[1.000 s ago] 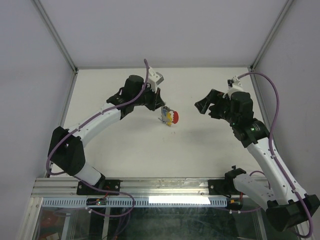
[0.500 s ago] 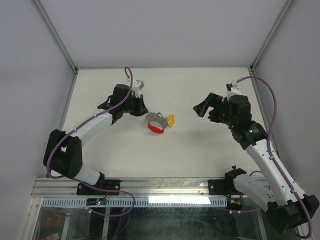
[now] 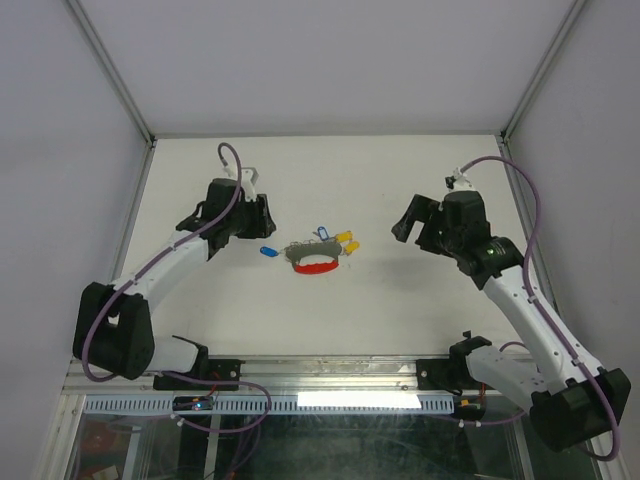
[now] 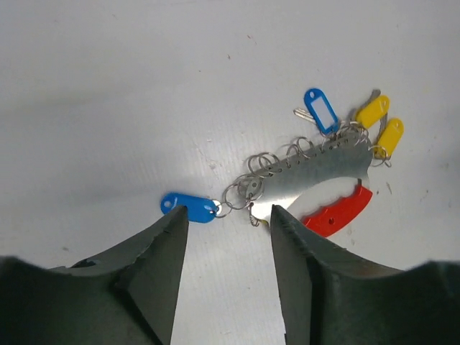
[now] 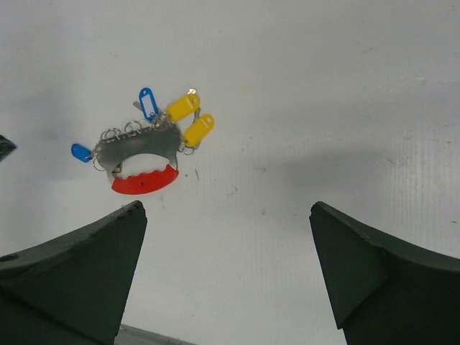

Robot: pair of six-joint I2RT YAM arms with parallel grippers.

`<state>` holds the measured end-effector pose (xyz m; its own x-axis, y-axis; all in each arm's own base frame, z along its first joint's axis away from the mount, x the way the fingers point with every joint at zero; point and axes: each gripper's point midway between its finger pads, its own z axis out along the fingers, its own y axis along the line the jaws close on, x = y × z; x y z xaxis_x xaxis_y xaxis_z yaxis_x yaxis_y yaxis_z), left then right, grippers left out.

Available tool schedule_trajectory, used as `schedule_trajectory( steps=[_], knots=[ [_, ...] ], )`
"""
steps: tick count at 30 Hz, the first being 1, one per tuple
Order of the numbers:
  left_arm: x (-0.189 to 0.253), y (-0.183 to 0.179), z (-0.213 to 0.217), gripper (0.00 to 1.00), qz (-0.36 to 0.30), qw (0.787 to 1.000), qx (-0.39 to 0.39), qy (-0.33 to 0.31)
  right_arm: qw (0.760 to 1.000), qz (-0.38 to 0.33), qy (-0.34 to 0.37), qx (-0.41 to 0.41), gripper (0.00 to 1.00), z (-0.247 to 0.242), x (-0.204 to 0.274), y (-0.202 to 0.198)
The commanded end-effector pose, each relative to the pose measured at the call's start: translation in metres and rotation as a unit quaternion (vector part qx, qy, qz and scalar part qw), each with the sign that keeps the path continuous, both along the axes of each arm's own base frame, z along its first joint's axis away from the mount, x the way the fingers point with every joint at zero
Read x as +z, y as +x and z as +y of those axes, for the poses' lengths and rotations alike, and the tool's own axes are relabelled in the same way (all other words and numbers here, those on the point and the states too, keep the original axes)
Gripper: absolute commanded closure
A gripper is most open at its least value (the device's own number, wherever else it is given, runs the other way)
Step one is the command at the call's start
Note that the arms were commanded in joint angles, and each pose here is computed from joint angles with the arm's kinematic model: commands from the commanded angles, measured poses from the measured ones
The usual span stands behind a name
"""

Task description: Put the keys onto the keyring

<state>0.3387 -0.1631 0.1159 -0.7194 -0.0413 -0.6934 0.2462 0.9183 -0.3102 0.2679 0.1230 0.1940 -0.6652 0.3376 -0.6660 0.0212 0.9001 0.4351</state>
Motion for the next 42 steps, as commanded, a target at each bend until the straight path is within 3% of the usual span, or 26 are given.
schedule_trajectory(
  steps=[1, 5, 12, 14, 16, 22, 30, 42],
  knots=[
    [0.048, 0.012, 0.027, 0.45, -0.069, 0.996, 0.055, 0.006, 0.999, -0.043, -0.027, -0.02, 0.0, -0.016, 0.03, 0.004],
    [0.088, 0.004, 0.038, 0.31, -0.122, 0.99, 0.065, 0.01, 0.995, -0.096, -0.032, 0.015, 0.0, -0.015, 0.056, -0.005],
    [0.163, -0.028, 0.062, 0.2, -0.218, 0.972, 0.087, 0.006, 0.986, -0.154, -0.048, 0.031, 0.0, -0.025, 0.096, -0.024],
    [0.178, -0.04, 0.068, 0.05, -0.234, 0.968, 0.093, 0.003, 0.984, -0.169, -0.054, 0.033, 0.0, -0.03, 0.103, -0.03],
    [0.188, -0.051, 0.075, 0.01, -0.248, 0.963, 0.102, 0.001, 0.98, -0.184, -0.062, 0.034, 0.0, -0.035, 0.109, -0.038],
    [0.2, -0.083, 0.099, 0.01, -0.269, 0.952, 0.148, -0.006, 0.972, -0.22, -0.085, 0.024, 0.0, -0.052, 0.11, -0.058],
    [0.176, -0.109, 0.12, 0.01, -0.272, 0.941, 0.202, -0.021, 0.967, -0.241, -0.085, -0.01, 0.0, -0.068, 0.09, -0.073],
    [0.156, -0.112, 0.123, 0.01, -0.266, 0.941, 0.209, -0.02, 0.965, -0.25, -0.083, 0.001, 0.0, -0.065, 0.087, -0.074]
  ],
)
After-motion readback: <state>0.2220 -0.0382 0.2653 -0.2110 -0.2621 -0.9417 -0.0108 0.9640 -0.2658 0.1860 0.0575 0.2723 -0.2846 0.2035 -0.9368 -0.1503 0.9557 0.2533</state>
